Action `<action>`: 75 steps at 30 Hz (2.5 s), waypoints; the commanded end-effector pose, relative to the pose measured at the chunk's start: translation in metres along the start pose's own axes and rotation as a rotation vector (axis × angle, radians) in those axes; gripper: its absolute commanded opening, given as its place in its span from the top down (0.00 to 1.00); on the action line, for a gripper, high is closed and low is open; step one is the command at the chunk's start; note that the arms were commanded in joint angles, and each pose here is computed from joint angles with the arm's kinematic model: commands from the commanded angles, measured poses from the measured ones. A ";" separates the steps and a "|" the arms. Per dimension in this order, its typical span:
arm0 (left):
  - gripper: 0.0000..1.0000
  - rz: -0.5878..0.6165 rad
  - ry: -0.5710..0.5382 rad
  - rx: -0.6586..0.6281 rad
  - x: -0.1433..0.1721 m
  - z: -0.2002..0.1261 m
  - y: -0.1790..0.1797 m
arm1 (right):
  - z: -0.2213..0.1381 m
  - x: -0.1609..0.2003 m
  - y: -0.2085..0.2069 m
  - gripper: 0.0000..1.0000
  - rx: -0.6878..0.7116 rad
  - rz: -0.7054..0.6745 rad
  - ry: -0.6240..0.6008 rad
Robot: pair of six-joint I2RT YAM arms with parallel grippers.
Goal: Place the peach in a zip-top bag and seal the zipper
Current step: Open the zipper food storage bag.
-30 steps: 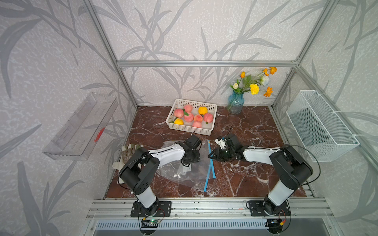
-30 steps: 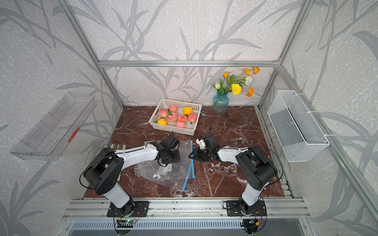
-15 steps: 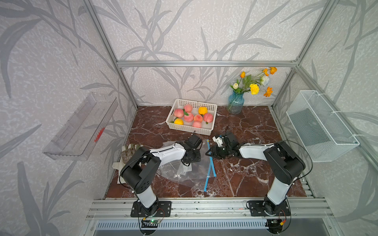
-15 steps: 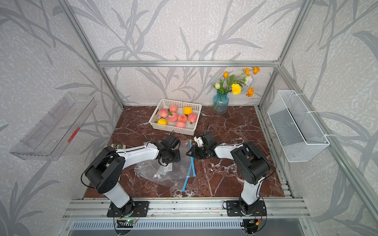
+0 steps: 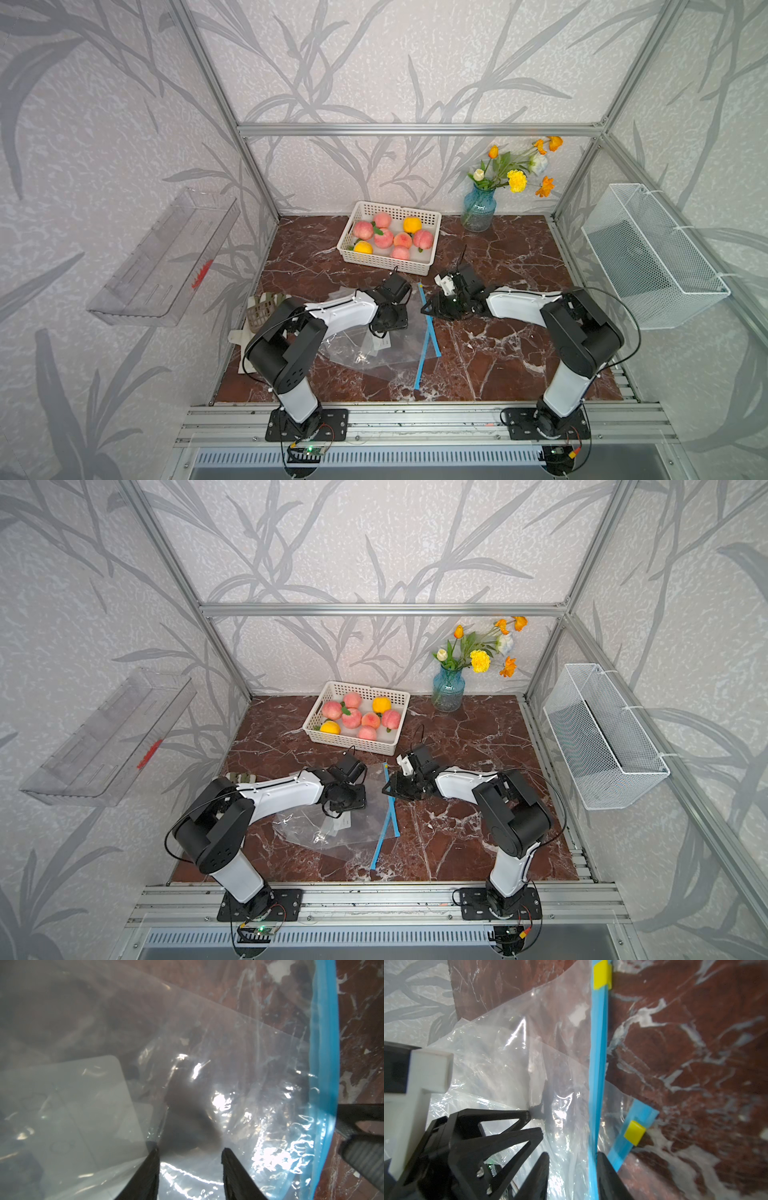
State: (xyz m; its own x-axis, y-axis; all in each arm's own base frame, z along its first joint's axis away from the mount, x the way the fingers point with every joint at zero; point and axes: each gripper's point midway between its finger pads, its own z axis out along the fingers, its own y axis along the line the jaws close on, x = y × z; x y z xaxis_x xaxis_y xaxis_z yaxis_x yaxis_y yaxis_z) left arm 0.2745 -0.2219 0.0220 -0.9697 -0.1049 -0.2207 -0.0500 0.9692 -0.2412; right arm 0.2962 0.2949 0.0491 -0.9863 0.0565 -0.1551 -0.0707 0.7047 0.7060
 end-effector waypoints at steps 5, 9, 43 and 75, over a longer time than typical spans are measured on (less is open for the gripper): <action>0.51 0.018 0.076 -0.092 0.018 0.014 0.021 | -0.011 0.010 0.027 0.63 -0.121 -0.018 0.037; 0.52 0.019 0.081 -0.093 0.019 0.014 0.022 | -0.011 0.009 0.024 0.65 -0.104 -0.027 0.028; 0.53 0.023 0.089 -0.086 0.020 0.014 0.020 | -0.012 0.007 -0.003 0.63 0.049 -0.034 0.003; 0.54 0.012 0.094 -0.075 0.022 0.013 0.019 | 0.004 0.009 -0.010 0.61 0.033 -0.033 0.042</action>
State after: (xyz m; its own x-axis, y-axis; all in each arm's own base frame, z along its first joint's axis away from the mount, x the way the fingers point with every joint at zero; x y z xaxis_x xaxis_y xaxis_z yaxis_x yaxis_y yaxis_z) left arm 0.2754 -0.2239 0.0215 -0.9721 -0.0872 -0.2178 -0.0334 0.9704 -0.2391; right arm 0.2869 0.2879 0.0396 -0.9890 0.0144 -0.1473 -0.0899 0.7320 0.6754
